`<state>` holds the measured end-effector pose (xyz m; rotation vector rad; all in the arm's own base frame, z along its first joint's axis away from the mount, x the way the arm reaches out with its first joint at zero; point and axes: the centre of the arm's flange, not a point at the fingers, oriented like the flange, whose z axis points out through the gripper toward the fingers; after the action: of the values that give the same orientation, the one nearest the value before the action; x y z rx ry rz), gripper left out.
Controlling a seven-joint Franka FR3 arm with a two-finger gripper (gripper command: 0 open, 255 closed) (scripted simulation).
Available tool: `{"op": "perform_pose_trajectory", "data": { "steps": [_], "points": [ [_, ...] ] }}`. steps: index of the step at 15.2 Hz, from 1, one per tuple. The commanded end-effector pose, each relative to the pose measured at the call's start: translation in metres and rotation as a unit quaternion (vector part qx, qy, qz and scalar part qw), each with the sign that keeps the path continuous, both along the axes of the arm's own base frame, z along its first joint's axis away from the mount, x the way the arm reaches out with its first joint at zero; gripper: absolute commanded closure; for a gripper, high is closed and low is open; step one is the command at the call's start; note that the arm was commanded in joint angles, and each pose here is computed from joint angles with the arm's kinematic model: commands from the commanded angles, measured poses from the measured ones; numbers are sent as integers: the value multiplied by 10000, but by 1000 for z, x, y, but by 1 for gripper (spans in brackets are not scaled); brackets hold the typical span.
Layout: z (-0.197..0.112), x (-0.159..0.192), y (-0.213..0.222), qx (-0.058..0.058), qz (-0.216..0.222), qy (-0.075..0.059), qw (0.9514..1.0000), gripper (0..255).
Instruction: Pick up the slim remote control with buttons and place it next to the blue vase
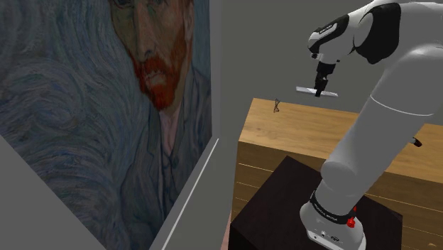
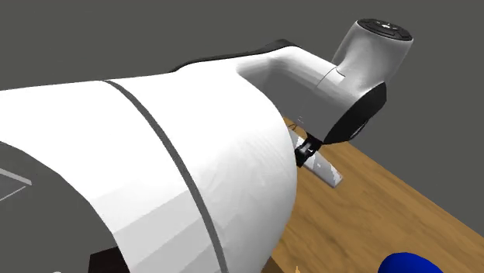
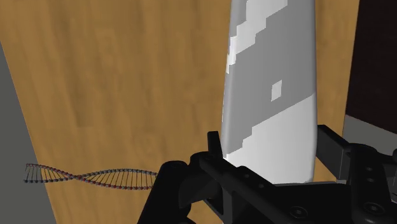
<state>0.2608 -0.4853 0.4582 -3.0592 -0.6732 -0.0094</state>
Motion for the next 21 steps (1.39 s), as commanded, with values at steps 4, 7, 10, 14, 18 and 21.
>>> {"op": "perform_pose_trajectory", "data": {
  "steps": [4, 7, 10, 14, 18, 21],
  "points": [
    [-1, -63, -20, 1, 10, 1, 10000, 255],
    [-1, -101, -33, 1, 10, 1, 10000, 255],
    [-1, -138, -46, 1, 10, 1, 10000, 255],
    [0, -188, -64, 1, 10, 1, 10000, 255],
    [0, -240, -82, 1, 11, 1, 10000, 255],
    [-16, -240, -82, 1, 10, 1, 10000, 255]
  ]
}}
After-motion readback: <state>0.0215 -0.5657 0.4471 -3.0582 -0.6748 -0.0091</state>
